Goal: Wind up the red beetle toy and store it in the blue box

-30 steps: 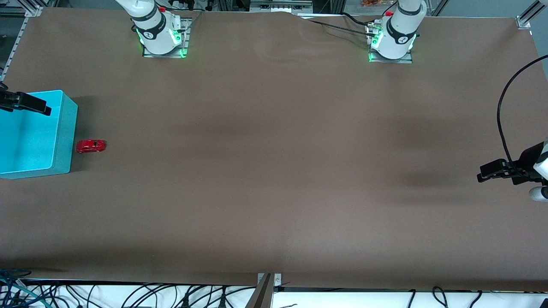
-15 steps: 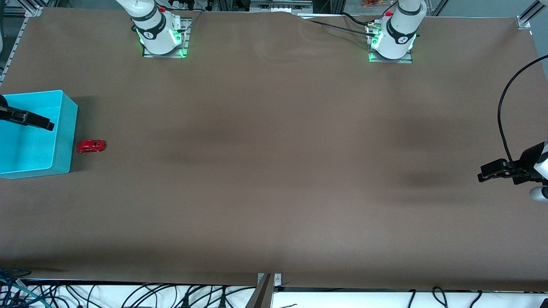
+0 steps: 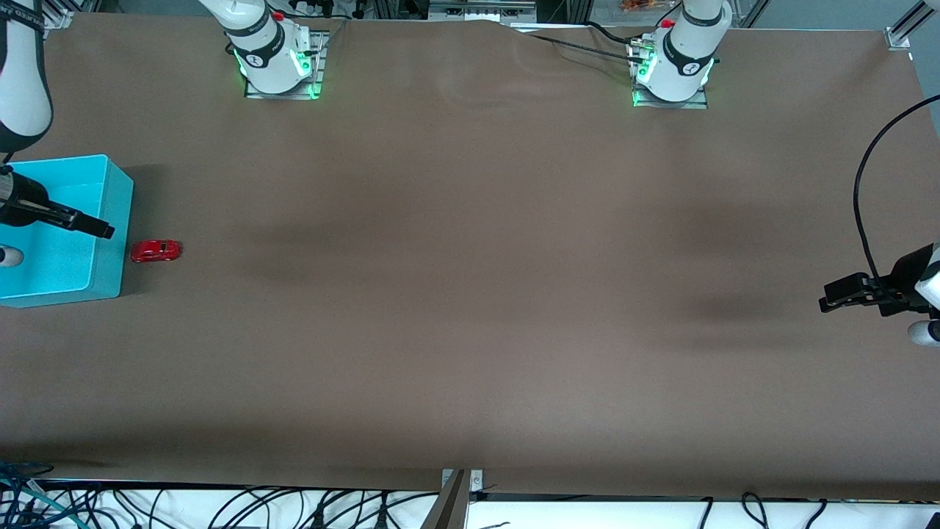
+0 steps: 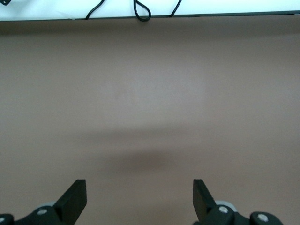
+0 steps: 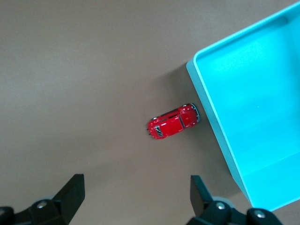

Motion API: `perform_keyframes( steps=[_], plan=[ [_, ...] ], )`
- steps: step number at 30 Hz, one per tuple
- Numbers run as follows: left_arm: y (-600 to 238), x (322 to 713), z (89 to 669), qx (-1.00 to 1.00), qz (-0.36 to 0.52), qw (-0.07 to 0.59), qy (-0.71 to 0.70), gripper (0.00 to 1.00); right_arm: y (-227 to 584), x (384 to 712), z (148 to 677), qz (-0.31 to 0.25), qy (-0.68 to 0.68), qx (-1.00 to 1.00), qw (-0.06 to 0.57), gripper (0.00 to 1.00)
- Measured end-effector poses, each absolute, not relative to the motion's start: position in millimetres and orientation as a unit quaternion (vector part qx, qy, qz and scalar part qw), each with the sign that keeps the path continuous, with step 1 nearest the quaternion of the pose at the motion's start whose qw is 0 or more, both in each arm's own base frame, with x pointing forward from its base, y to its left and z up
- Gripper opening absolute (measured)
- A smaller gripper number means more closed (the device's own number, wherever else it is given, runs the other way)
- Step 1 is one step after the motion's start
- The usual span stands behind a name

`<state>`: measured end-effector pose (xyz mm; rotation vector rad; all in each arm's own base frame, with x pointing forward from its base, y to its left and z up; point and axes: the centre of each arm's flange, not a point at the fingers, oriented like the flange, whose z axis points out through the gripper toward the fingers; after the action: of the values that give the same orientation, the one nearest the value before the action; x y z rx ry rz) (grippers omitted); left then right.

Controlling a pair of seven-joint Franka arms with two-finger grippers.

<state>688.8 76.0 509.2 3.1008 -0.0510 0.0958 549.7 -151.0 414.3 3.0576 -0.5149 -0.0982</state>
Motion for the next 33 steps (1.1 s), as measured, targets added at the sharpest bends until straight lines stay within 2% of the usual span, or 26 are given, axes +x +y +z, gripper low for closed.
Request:
perform_keyframes(
  steps=[24,33],
  plan=[
    [76.0,688.9,508.4,0.999,0.03,0.02,-0.017,1.0,-192.6,480.4,316.4,-0.011,-0.217,0.976,0.02,1.0],
    [76.0,688.7,507.4,0.999,0.028,0.02,-0.017,1.0,-207.0,466.6,295.2,-0.019,-0.242,0.97,0.022,1.0]
  ],
)
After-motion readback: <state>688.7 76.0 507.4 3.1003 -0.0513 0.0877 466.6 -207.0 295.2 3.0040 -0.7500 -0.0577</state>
